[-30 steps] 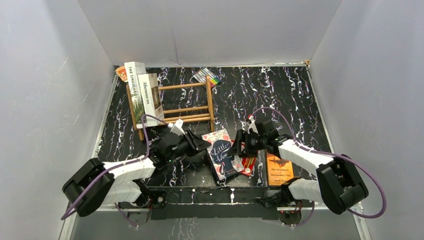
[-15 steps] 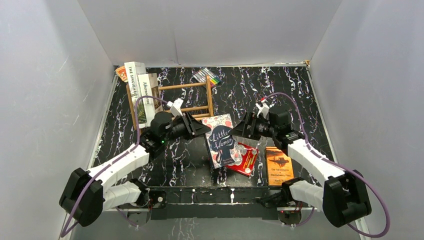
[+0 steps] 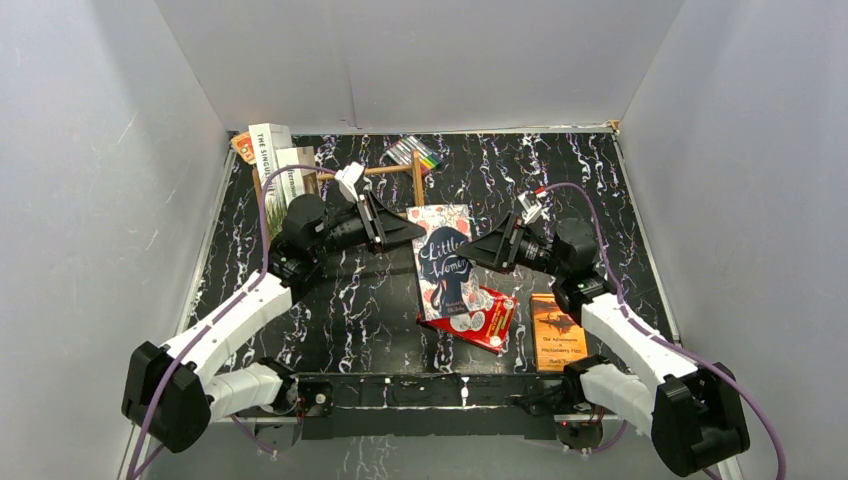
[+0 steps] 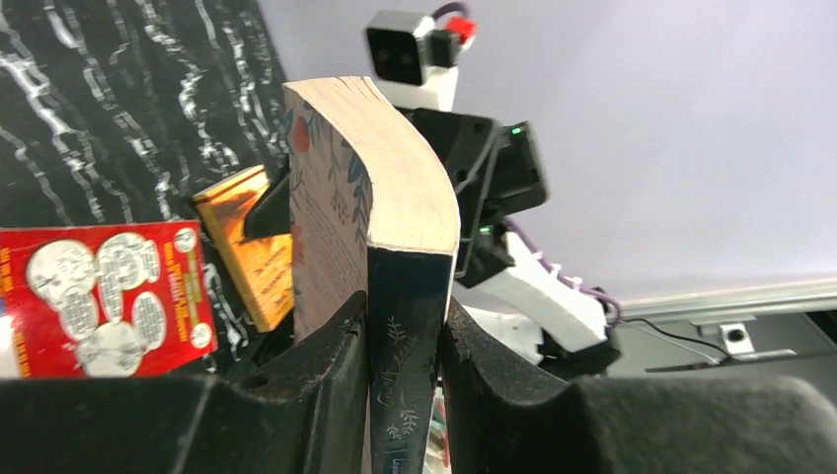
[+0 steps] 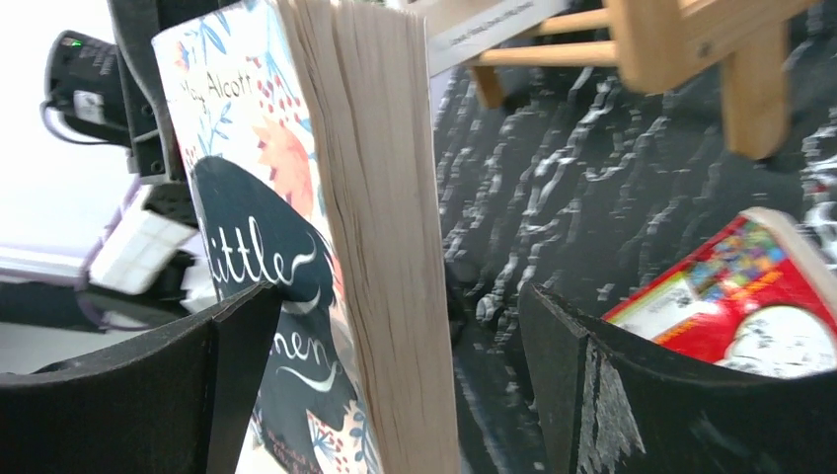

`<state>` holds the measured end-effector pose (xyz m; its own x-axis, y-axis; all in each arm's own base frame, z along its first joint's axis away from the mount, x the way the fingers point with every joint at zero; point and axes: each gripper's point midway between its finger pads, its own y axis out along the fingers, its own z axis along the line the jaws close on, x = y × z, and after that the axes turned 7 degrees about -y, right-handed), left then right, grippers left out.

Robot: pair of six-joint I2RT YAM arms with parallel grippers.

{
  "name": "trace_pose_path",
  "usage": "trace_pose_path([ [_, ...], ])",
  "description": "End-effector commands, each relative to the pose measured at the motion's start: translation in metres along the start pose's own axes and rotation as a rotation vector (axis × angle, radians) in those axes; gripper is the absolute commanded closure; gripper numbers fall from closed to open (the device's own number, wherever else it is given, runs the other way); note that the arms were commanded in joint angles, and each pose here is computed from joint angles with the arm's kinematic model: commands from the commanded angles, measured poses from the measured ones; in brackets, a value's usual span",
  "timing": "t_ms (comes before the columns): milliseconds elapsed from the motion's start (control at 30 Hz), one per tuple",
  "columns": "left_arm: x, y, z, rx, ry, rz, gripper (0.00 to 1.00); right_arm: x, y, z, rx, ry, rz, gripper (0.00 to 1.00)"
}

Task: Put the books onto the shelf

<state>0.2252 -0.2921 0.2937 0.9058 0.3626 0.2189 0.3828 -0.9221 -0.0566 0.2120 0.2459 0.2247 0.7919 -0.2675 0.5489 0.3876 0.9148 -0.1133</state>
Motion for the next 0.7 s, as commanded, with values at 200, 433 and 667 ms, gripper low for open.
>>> trace_pose_path([
  [200,0.015,-0.008,-0.123,-0.305,0.095,0.044,1.00,0.030,-0.017,0.106,0.366,0.001,-0.054,0.02],
  [433,0.024,-0.005,-0.117,-0.273,0.092,0.025,1.00,0.043,-0.036,0.139,0.490,-0.027,-0.170,0.26],
  [667,0.029,-0.006,-0.101,-0.217,0.088,0.004,1.00,0.048,-0.036,0.143,0.467,-0.055,-0.175,0.78],
])
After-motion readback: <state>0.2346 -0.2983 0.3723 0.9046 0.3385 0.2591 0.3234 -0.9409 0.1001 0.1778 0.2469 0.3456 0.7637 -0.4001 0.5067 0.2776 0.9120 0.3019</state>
